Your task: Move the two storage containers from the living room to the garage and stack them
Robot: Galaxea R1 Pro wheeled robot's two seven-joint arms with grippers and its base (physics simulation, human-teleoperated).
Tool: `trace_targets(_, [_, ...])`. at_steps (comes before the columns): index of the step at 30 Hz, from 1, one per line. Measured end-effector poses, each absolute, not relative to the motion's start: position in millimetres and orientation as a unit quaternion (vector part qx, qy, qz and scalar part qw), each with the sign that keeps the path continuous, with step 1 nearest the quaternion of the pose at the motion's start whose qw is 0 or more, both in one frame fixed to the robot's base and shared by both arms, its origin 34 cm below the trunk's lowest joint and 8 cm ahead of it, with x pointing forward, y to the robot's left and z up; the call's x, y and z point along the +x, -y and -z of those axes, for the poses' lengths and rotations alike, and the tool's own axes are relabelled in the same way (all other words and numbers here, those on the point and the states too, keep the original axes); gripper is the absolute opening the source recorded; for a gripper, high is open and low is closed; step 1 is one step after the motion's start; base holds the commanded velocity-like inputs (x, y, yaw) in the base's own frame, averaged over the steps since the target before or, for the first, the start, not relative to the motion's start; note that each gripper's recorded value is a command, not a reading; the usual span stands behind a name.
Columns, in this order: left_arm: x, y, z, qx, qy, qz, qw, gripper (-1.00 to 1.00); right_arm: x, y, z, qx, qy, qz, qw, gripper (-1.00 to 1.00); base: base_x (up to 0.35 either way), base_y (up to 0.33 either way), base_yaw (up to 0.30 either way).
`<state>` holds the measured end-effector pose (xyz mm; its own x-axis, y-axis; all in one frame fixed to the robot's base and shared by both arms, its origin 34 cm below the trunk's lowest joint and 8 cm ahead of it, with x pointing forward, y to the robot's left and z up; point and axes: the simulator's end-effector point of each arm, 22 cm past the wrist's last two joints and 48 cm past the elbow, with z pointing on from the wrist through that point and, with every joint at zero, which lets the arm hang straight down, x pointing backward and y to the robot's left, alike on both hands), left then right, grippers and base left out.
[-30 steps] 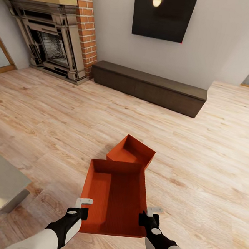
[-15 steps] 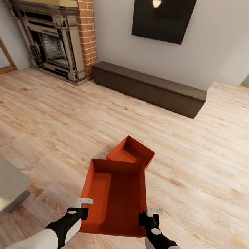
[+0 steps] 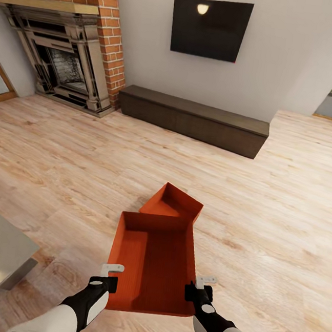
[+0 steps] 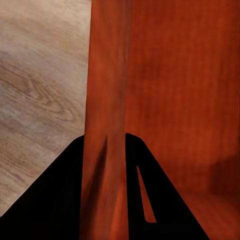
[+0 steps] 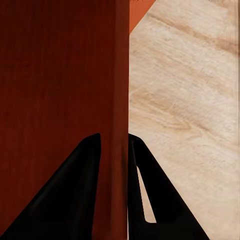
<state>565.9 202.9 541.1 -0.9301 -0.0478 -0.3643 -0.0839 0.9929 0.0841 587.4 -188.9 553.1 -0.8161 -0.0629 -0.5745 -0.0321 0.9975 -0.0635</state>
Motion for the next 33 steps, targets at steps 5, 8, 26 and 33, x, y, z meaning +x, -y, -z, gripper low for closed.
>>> trace_targets(5, [568.1,-203.1,-543.9,-0.035,-0.981,-0.048,0.187,-1.00,589.8,188.7,-556.3,-0.025,-0.952,0.025,0.305,-1.00,0.000,0.000,-0.094])
trace_targets(8, [569.4,-203.1,-545.7,-0.035,-0.980,-0.048,0.189,-1.00,591.1,188.7,-558.1,-0.025,-0.951,0.025,0.307,-1.00,0.000,0.000,-0.093])
trace_targets(26, [575.3,-202.5,-553.5,-0.036,-0.979,-0.048,0.197,-1.00,597.1,189.2,-566.3,-0.025,-0.948,0.026,0.315,-1.00,0.000,0.000,-0.051])
trace_targets(33, [579.2,-202.9,-558.2,-0.036,-0.978,-0.048,0.202,-1.00,600.6,188.8,-571.2,-0.025,-0.947,0.026,0.320,-1.00,0.000,0.000,0.000])
